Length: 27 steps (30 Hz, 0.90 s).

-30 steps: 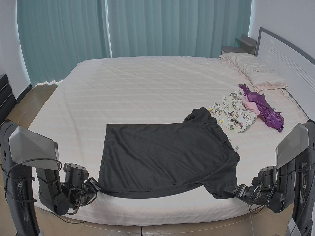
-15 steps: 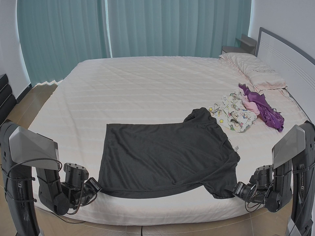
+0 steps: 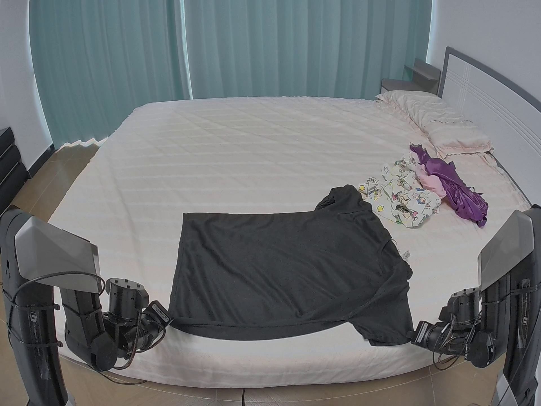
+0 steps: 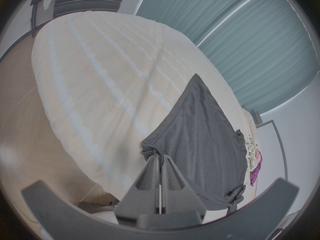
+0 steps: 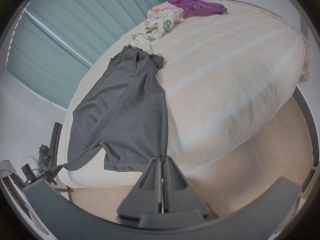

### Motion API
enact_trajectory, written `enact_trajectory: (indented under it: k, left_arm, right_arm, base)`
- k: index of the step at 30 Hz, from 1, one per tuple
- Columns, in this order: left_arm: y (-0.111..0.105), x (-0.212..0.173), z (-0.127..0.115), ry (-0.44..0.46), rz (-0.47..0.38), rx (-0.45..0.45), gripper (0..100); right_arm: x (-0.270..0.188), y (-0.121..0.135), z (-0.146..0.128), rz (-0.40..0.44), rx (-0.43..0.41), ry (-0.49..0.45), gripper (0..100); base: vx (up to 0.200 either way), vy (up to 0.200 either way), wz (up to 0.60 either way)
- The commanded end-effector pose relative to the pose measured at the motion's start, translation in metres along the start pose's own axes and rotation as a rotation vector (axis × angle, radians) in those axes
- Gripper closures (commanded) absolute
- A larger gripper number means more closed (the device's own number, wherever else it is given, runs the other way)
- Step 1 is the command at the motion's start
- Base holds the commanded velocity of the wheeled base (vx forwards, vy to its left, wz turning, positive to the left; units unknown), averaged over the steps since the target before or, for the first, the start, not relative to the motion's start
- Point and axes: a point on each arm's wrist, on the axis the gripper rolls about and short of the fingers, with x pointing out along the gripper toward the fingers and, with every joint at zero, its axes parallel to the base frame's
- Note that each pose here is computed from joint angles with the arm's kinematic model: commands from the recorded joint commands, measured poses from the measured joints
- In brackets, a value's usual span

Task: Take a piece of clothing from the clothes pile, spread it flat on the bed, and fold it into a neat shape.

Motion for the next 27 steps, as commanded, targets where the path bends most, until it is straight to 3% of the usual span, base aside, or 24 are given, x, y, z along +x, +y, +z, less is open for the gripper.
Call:
enact_trajectory:
  k: [1, 9, 15, 21, 25, 27]
  left_arm:
    - [0.004, -0.004, -0.001, 0.003, 0.013, -0.002, 100]
    - [0.005, -0.017, -0.002, 0.005, 0.013, 0.021, 100]
    - [0.008, -0.036, -0.004, 0.015, 0.013, 0.075, 100]
    - [0.012, -0.044, -0.009, 0.035, 0.030, 0.165, 100]
    - [0.019, -0.051, -0.012, 0.049, 0.059, 0.207, 100]
    - [0.020, -0.054, -0.015, 0.057, 0.068, 0.231, 100]
  right_arm:
    - [-0.015, -0.003, 0.007, -0.007, 0.001, -0.028, 100]
    - [-0.041, 0.000, 0.004, -0.057, -0.064, 0.069, 100]
    - [-0.055, 0.004, -0.006, -0.091, -0.155, 0.163, 100]
    - [-0.065, 0.006, -0.008, -0.106, -0.177, 0.181, 100]
    - [-0.072, 0.002, -0.010, -0.257, -0.224, 0.155, 100]
    - [-0.075, 0.002, -0.012, -0.271, -0.242, 0.167, 100]
  base:
    - [0.000, 0.000, 0.00]
    - [0.000, 0.000, 0.00]
    - [0.000, 0.000, 0.00]
    - [0.000, 0.000, 0.00]
    - [0.000, 0.000, 0.00]
    - [0.000, 0.000, 0.00]
